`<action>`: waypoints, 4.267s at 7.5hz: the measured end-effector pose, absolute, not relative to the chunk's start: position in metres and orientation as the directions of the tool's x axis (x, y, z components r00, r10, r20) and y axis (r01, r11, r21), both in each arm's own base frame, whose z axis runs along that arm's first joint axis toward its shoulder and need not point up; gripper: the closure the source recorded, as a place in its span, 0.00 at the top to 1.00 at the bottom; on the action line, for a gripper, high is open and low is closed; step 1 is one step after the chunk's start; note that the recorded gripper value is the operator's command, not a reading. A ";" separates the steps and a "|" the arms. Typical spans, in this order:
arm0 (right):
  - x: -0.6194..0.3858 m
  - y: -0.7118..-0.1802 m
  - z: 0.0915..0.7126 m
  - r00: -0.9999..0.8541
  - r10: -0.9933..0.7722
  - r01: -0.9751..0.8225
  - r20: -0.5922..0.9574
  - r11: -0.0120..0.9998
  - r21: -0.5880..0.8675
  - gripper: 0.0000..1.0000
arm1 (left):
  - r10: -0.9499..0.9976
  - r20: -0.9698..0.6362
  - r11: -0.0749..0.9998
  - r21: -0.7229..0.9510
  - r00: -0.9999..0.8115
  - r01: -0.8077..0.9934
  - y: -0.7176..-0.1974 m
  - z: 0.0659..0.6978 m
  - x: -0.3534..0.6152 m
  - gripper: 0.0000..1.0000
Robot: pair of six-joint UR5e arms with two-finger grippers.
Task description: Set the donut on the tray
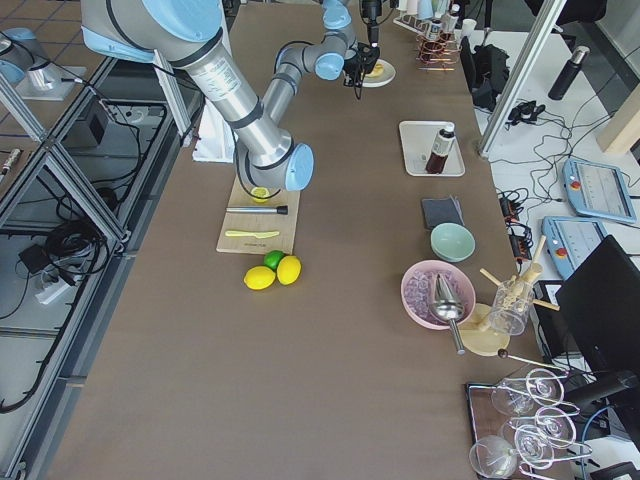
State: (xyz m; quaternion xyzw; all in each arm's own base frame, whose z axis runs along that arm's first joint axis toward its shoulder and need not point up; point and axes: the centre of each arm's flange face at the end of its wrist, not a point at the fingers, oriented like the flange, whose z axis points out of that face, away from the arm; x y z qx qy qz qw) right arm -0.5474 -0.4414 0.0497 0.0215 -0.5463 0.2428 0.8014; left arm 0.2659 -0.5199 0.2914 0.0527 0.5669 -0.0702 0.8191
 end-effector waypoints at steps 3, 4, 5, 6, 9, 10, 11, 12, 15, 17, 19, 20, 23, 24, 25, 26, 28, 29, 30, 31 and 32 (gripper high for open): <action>-0.549 -0.442 0.045 0.277 0.375 -0.418 0.885 0.876 -0.241 0.00 | -0.050 -0.936 0.986 0.008 0.348 0.164 -0.515 0.292 0.270 0.40; -0.549 -0.442 0.045 0.277 0.376 -0.418 0.885 0.876 -0.241 0.00 | -0.047 -0.936 0.987 0.009 0.349 0.159 -0.513 0.292 0.273 0.39; -0.549 -0.442 0.044 0.276 0.376 -0.419 0.885 0.875 -0.241 0.00 | -0.045 -0.936 0.988 0.010 0.349 0.155 -0.511 0.292 0.275 0.33; -0.548 -0.442 0.044 0.275 0.375 -0.419 0.885 0.875 -0.241 0.00 | -0.043 -0.935 0.989 0.010 0.351 0.149 -0.508 0.294 0.277 0.32; -0.547 -0.443 0.044 0.274 0.376 -0.421 0.885 0.875 -0.241 0.00 | -0.039 -0.935 0.990 0.012 0.353 0.140 -0.505 0.296 0.281 0.31; -0.547 -0.444 0.044 0.274 0.376 -0.421 0.885 0.874 -0.241 0.00 | -0.038 -0.935 0.990 0.012 0.354 0.139 -0.504 0.296 0.281 0.31; -0.546 -0.444 0.044 0.273 0.376 -0.422 0.885 0.874 -0.241 0.00 | -0.036 -0.935 0.990 0.013 0.353 0.137 -0.503 0.296 0.281 0.30; -0.546 -0.444 0.044 0.274 0.377 -0.423 0.885 0.874 -0.241 0.00 | -0.035 -0.935 0.991 0.014 0.353 0.135 -0.503 0.296 0.281 0.30; -0.545 -0.446 0.044 0.271 0.377 -0.425 0.886 0.873 -0.241 0.00 | -0.031 -0.936 0.991 0.016 0.350 0.132 -0.501 0.295 0.280 0.26; -0.543 -0.446 0.042 0.267 0.375 -0.424 0.888 0.873 -0.241 0.00 | -0.030 -0.936 0.991 0.017 0.351 0.131 -0.500 0.295 0.281 0.20; -0.542 -0.446 0.041 0.265 0.374 -0.424 0.889 0.873 -0.241 0.00 | -0.031 -0.935 0.991 0.017 0.353 0.131 -0.500 0.296 0.283 0.00; -0.542 -0.446 0.041 0.265 0.374 -0.424 0.889 0.873 -0.241 0.00 | -0.031 -0.935 0.991 0.016 0.353 0.131 -0.500 0.296 0.283 0.00; -0.541 -0.445 0.041 0.265 0.365 -0.420 0.893 0.877 -0.234 1.00 | -0.035 -0.935 0.991 0.013 0.352 0.132 -0.500 0.295 0.283 0.00; -0.540 -0.445 0.040 0.266 0.363 -0.419 0.893 0.878 -0.232 1.00 | -0.038 -0.935 0.991 0.010 0.352 0.134 -0.500 0.295 0.282 0.00; -0.540 -0.444 0.040 0.266 0.362 -0.419 0.893 0.878 -0.232 1.00 | -0.040 -0.936 0.991 0.007 0.351 0.132 -0.500 0.295 0.283 0.00; -0.538 -0.444 0.040 0.264 0.361 -0.418 0.894 0.878 -0.231 1.00 | -0.043 -0.936 0.991 0.004 0.351 0.131 -0.500 0.295 0.283 0.00; -0.528 -0.444 0.035 0.260 0.362 -0.418 0.895 0.878 -0.233 1.00 | -0.053 -0.933 0.992 -0.008 0.357 0.128 -0.504 0.298 0.286 0.00; -0.520 -0.439 0.031 0.265 0.363 -0.417 0.893 0.878 -0.233 1.00 | -0.064 -0.928 0.992 -0.020 0.366 0.125 -0.509 0.303 0.292 0.00; -0.512 -0.434 0.026 0.271 0.361 -0.416 0.892 0.880 -0.229 1.00 | -0.075 -0.924 0.992 -0.030 0.376 0.125 -0.522 0.307 0.302 0.00; -0.508 -0.431 0.025 0.282 0.354 -0.413 0.892 0.883 -0.220 1.00 | -0.086 -0.918 0.991 -0.040 0.388 0.126 -0.541 0.309 0.316 0.00; -0.505 -0.430 0.025 0.292 0.341 -0.409 0.894 0.889 -0.205 1.00 | -0.099 -0.911 0.990 -0.051 0.401 0.129 -0.566 0.310 0.333 0.00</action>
